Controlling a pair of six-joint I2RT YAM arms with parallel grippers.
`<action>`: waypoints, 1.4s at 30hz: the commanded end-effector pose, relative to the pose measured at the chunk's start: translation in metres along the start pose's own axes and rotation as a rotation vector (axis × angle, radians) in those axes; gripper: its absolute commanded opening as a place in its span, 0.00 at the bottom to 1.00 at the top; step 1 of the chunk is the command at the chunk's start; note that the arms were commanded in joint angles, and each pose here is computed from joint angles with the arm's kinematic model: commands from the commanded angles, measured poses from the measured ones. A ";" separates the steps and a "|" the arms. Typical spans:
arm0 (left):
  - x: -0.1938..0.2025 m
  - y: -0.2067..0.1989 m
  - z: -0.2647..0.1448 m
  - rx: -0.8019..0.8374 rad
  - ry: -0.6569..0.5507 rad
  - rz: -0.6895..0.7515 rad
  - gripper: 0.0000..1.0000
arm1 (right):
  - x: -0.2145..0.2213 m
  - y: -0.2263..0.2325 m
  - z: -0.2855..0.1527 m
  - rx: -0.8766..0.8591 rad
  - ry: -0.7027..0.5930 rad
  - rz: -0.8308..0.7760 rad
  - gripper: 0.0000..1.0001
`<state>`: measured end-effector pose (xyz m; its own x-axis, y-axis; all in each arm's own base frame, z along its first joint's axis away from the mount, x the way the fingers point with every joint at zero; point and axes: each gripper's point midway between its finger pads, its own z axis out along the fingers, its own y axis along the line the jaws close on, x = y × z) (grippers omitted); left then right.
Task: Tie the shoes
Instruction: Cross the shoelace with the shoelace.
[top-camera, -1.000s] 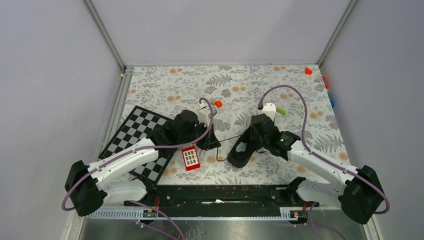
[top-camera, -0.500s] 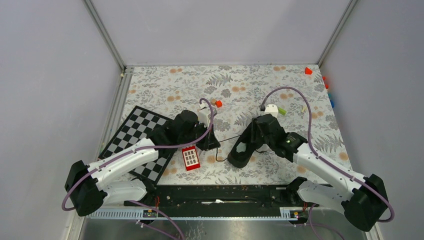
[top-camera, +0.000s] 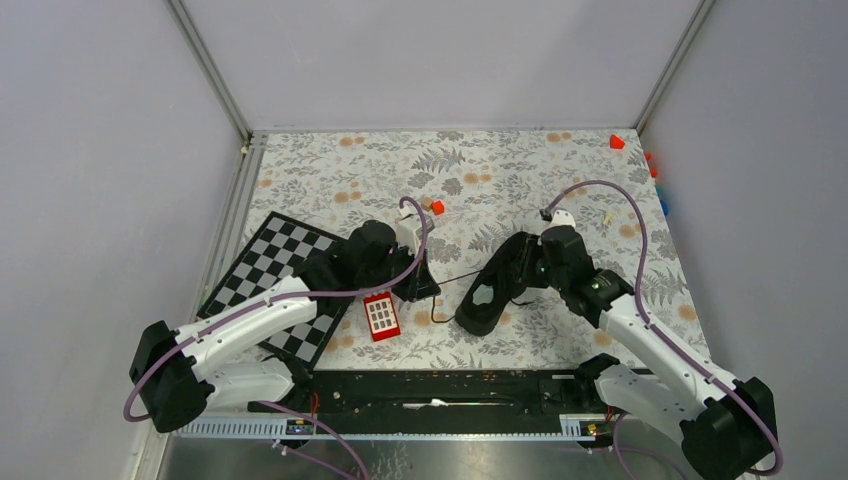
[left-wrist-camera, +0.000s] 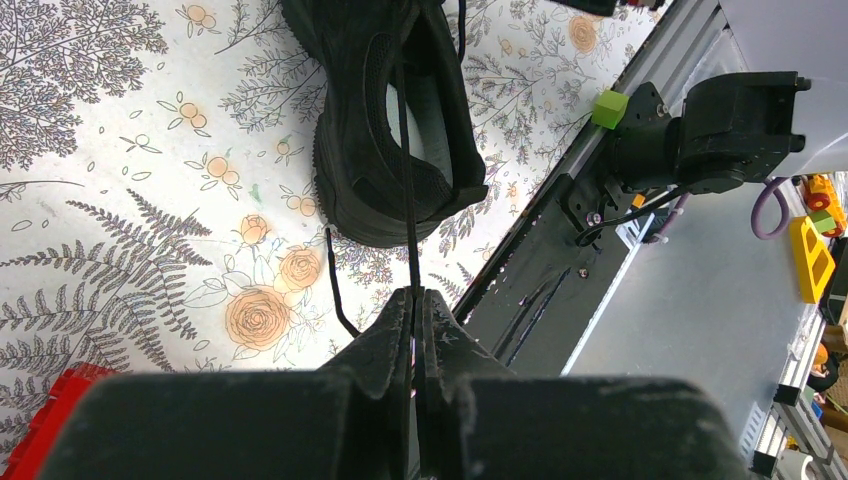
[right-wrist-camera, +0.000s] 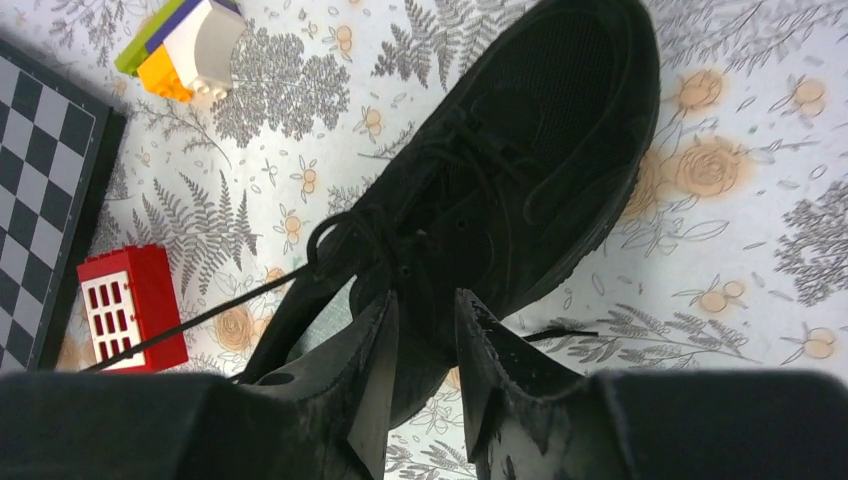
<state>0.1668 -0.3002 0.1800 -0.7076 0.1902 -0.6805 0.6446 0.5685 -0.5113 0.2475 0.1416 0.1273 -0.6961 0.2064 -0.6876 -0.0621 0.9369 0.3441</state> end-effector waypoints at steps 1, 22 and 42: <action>-0.017 -0.013 -0.006 0.038 -0.050 0.036 0.00 | 0.006 0.012 -0.001 -0.081 0.010 0.051 0.34; -0.018 -0.014 -0.006 0.042 -0.051 0.040 0.00 | -0.046 0.012 0.005 -0.062 -0.107 0.052 0.39; -0.016 -0.011 -0.005 0.034 -0.047 0.042 0.00 | -0.024 0.021 0.016 -0.123 -0.006 0.038 0.38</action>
<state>0.1669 -0.3001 0.1798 -0.7055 0.1928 -0.6820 0.6470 0.5680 -0.5087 0.2711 0.1545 0.1284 -0.7083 0.2502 -0.6601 -0.0804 0.9005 0.4274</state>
